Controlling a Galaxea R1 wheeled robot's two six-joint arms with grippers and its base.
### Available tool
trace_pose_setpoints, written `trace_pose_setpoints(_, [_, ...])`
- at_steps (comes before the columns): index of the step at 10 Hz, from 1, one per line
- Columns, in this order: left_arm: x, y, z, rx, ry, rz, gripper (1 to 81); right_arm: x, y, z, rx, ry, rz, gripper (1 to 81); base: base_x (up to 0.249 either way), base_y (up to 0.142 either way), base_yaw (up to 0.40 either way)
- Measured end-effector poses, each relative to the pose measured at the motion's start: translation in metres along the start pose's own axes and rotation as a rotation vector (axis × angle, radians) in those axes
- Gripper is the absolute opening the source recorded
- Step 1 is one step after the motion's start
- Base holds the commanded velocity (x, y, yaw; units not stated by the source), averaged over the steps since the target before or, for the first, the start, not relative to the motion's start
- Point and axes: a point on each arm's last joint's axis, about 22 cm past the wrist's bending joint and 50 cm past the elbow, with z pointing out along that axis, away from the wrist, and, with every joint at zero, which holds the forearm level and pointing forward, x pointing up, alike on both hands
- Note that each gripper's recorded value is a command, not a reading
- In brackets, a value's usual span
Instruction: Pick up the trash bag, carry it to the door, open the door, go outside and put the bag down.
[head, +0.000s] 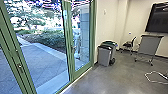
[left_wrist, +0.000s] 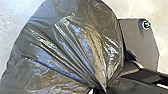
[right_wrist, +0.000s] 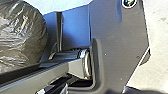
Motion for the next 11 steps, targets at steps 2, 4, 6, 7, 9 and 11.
trace_pose_setpoints(2, [0.0008,-0.0068,-0.0018,0.009,0.001,-0.001,1.0,-0.0019,-0.0070,0.0020,0.009,-0.002,-0.002,81.1,0.171,-0.075,0.000])
trace_pose_setpoints(4, [-0.0002,-0.0041,-0.0011,0.005,0.000,0.000,1.0,-0.0023,-0.0017,0.0008,0.002,-0.001,-0.002,81.1,0.171,-0.076,0.000])
trace_pose_setpoints(6, [0.0005,-0.0041,-0.0011,0.005,0.001,0.000,1.0,-0.0033,0.0002,0.0004,0.000,-0.001,-0.001,81.1,0.171,-0.078,0.000])
trace_pose_setpoints(7, [0.0005,-0.0030,-0.0008,0.004,0.001,0.000,1.0,-0.0033,0.0002,0.0004,0.000,-0.001,-0.001,81.1,0.171,-0.079,0.000])
trace_pose_setpoints(9, [0.0006,-0.0021,-0.0006,0.003,0.001,0.000,1.0,-0.0033,0.0002,0.0004,0.000,-0.001,-0.001,81.1,0.173,-0.079,0.000])
trace_pose_setpoints(11, [0.0001,-0.0021,-0.0006,0.003,0.000,0.000,1.0,-0.0037,0.0003,0.0004,0.000,-0.002,-0.001,81.1,0.174,-0.079,0.000])
